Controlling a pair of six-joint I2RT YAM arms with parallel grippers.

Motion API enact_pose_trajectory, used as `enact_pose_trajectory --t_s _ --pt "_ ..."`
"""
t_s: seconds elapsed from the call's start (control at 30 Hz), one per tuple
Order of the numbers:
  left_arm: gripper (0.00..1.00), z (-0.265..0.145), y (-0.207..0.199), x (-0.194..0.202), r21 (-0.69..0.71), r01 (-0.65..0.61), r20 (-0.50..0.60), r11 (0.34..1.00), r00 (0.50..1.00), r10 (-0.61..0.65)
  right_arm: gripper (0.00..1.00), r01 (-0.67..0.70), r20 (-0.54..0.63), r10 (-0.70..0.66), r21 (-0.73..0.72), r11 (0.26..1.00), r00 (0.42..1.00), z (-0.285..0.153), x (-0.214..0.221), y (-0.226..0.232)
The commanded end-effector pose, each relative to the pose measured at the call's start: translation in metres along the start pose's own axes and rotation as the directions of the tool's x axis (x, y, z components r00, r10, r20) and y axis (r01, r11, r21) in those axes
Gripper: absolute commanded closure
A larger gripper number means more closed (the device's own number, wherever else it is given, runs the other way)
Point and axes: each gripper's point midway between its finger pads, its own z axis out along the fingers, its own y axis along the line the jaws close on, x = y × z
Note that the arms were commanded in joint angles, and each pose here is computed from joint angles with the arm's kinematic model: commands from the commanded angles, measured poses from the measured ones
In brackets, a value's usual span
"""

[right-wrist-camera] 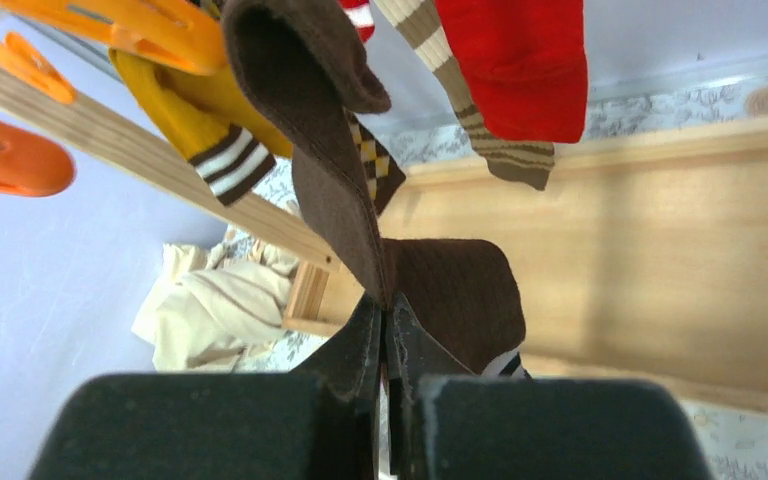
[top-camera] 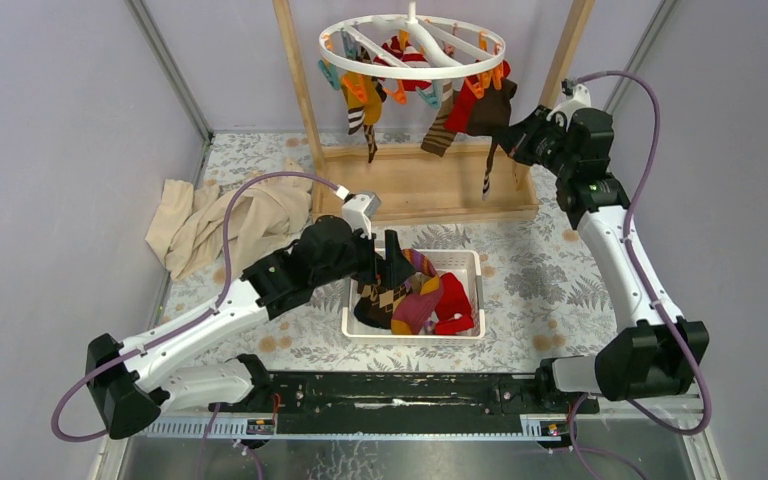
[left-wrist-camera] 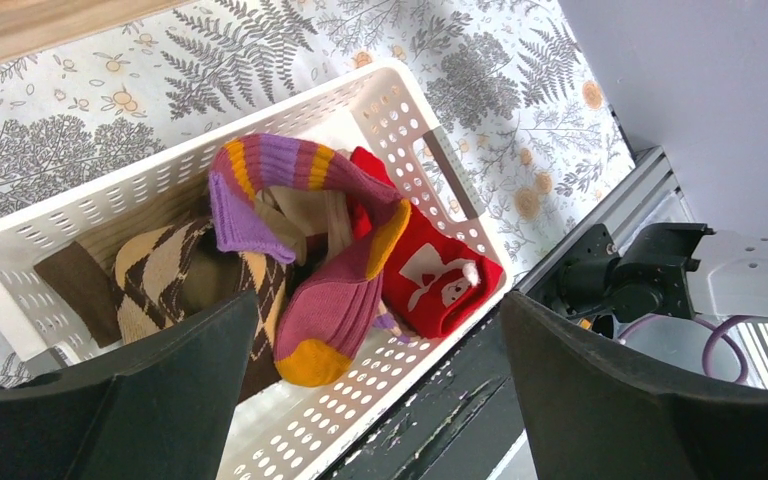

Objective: Remove the socks clipped to the hanger
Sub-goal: Remove the sock from the hanger.

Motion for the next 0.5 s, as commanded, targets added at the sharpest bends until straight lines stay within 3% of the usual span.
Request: enact_pose_trajectory --t_s 0.0,0.2,0.47 --pt "0.02 -0.007 -0.022 -0.027 0.073 -0.014 0.083 0.997 0.997 0.008 1.0 0.002 -0.044 -0.004 -0.034 0.999 0.999 -0.027 0.008 0.017" --pt "0.01 -0.008 -0.023 -0.025 0.089 -0.016 0.084 0.996 0.996 0.008 1.0 0.023 -0.058 -0.027 -0.073 0.997 0.998 -0.054 0.007 0.037" --pt "0.01 -0.01 -0.024 -0.024 0.098 -0.015 0.089 0.995 0.996 0.006 1.0 -0.05 -0.136 0.024 -0.195 0.98 0.99 -0.077 0.021 0.071"
